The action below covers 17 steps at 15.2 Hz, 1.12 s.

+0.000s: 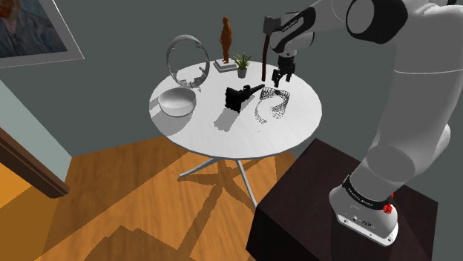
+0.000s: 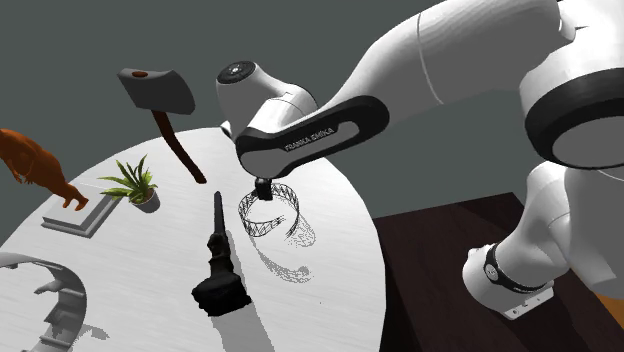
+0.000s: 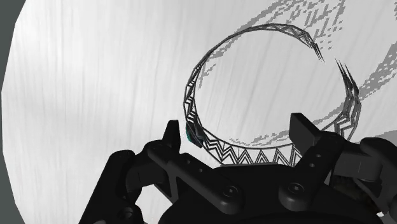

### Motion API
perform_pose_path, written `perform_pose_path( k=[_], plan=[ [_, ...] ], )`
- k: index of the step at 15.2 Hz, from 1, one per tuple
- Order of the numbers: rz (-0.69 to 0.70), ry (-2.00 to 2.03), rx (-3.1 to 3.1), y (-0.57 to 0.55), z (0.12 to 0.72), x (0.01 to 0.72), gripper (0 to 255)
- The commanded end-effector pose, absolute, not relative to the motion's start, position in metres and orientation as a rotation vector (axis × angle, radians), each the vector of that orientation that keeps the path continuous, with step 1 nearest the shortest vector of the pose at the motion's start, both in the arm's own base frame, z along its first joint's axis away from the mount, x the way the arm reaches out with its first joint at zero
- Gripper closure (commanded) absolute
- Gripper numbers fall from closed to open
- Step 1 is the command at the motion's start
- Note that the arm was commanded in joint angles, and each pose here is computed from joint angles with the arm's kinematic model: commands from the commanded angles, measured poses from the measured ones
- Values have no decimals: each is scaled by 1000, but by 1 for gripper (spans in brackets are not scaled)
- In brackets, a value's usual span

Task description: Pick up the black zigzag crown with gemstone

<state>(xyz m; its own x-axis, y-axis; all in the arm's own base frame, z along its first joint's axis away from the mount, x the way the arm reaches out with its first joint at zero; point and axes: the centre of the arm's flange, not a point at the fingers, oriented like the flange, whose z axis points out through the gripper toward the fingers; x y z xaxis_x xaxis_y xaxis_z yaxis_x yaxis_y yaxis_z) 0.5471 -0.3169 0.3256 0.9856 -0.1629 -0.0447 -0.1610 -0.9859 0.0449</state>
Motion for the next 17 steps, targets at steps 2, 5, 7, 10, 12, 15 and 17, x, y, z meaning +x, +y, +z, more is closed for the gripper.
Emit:
perform_pose_path(
  k=[2, 5, 7, 10, 12, 15, 17],
  plan=[
    [-97, -258, 3090, -345, 301, 565, 0],
    [-114, -263, 3090, -365, 280, 577, 0],
    [-114, -263, 3090, -365, 270, 577, 0],
    [-114, -263, 3090, -365, 254, 577, 0],
    [-114, -263, 3090, -365, 240, 577, 0],
    [-114, -263, 3090, -365, 240, 577, 255],
    [-114, -263, 3090, -365, 240, 577, 255]
  ],
)
